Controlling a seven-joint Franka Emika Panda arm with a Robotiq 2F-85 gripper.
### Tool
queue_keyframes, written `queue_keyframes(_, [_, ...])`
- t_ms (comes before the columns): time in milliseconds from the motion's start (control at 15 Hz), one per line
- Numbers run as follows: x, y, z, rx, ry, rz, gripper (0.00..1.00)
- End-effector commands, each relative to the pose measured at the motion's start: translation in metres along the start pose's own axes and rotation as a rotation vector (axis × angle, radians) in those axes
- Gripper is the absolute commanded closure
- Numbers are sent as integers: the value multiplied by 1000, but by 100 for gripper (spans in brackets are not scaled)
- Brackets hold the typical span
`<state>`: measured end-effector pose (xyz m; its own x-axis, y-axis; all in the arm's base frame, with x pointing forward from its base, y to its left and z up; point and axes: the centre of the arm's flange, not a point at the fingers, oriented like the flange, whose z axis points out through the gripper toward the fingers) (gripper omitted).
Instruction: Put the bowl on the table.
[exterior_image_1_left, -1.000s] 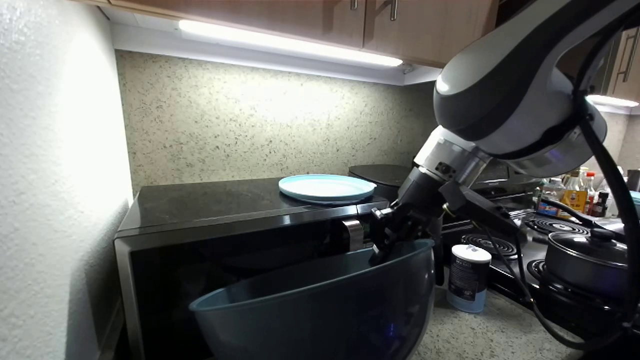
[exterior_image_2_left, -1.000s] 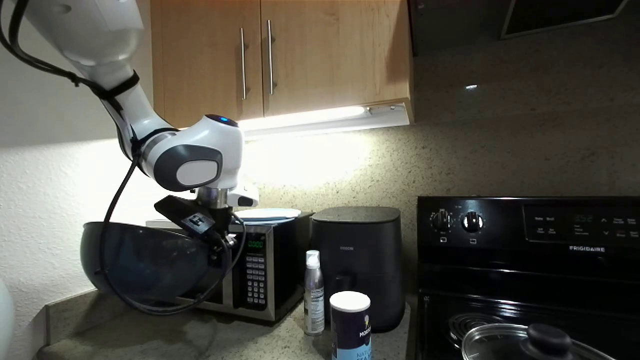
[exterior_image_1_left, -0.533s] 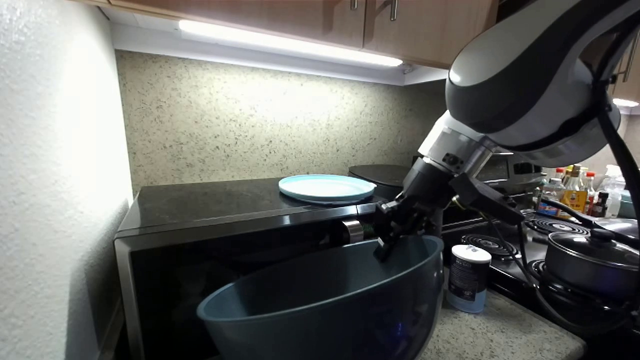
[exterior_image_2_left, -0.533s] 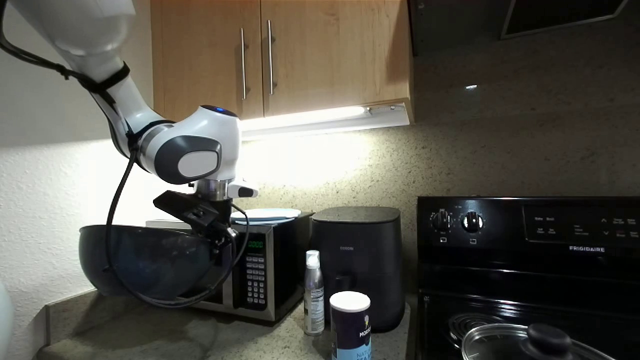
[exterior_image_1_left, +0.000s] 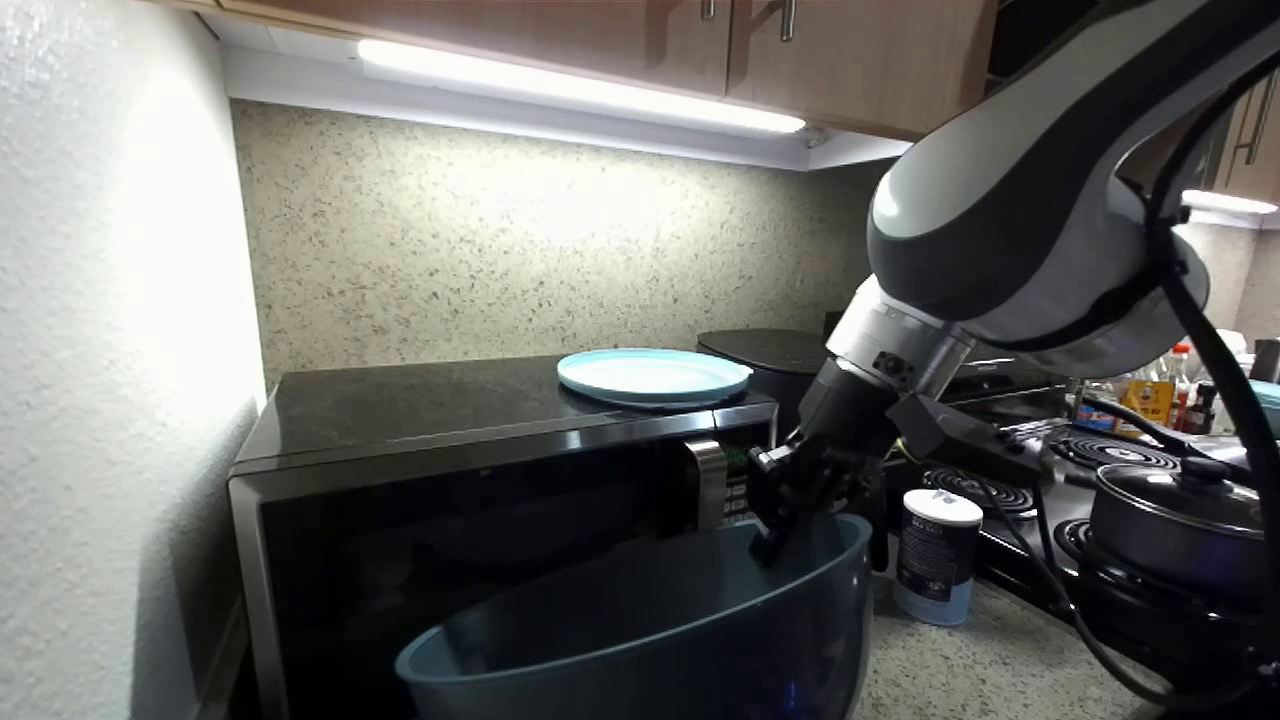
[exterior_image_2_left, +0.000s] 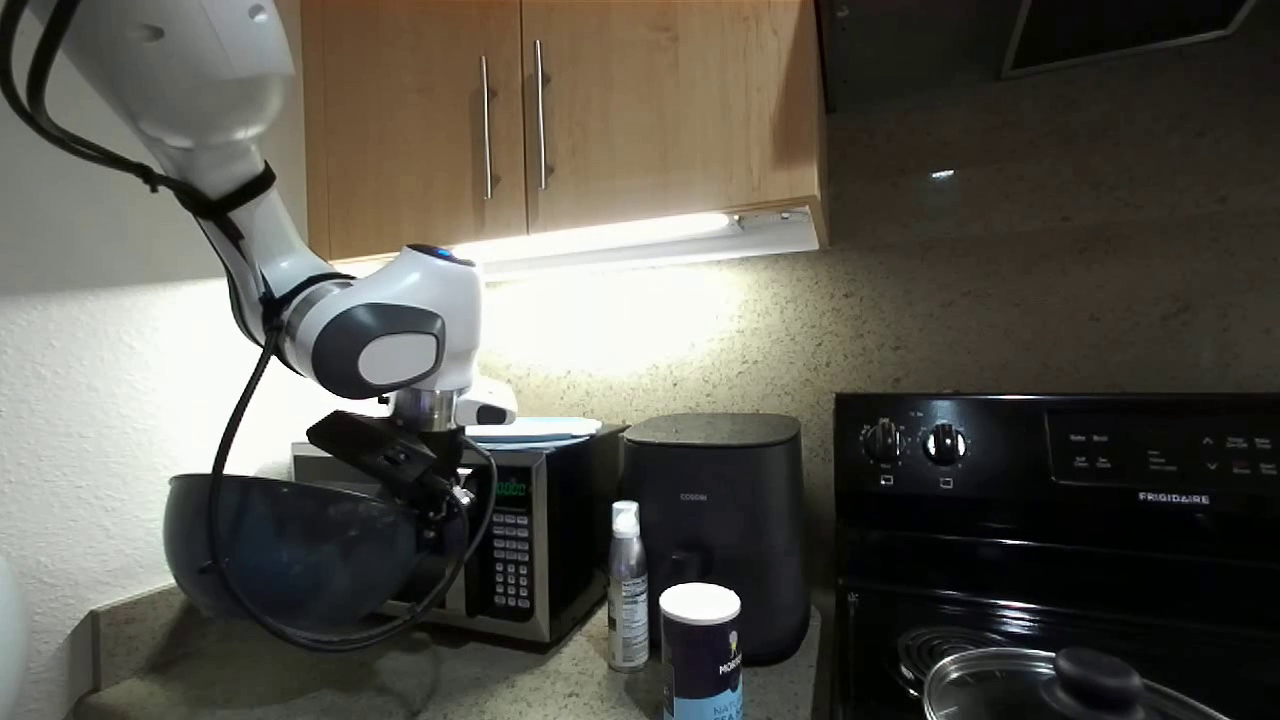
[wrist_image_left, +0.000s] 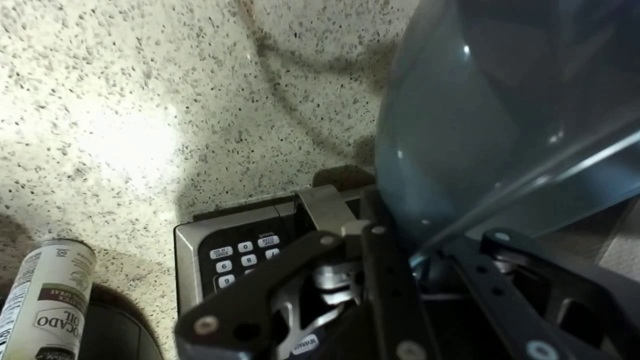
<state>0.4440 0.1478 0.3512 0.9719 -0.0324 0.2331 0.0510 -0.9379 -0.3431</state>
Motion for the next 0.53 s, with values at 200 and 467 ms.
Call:
queue_keyframes(200, [-9, 0, 6, -40, 57, 19, 92])
queue_keyframes(467, [-26, -5, 31, -103, 160, 22, 93])
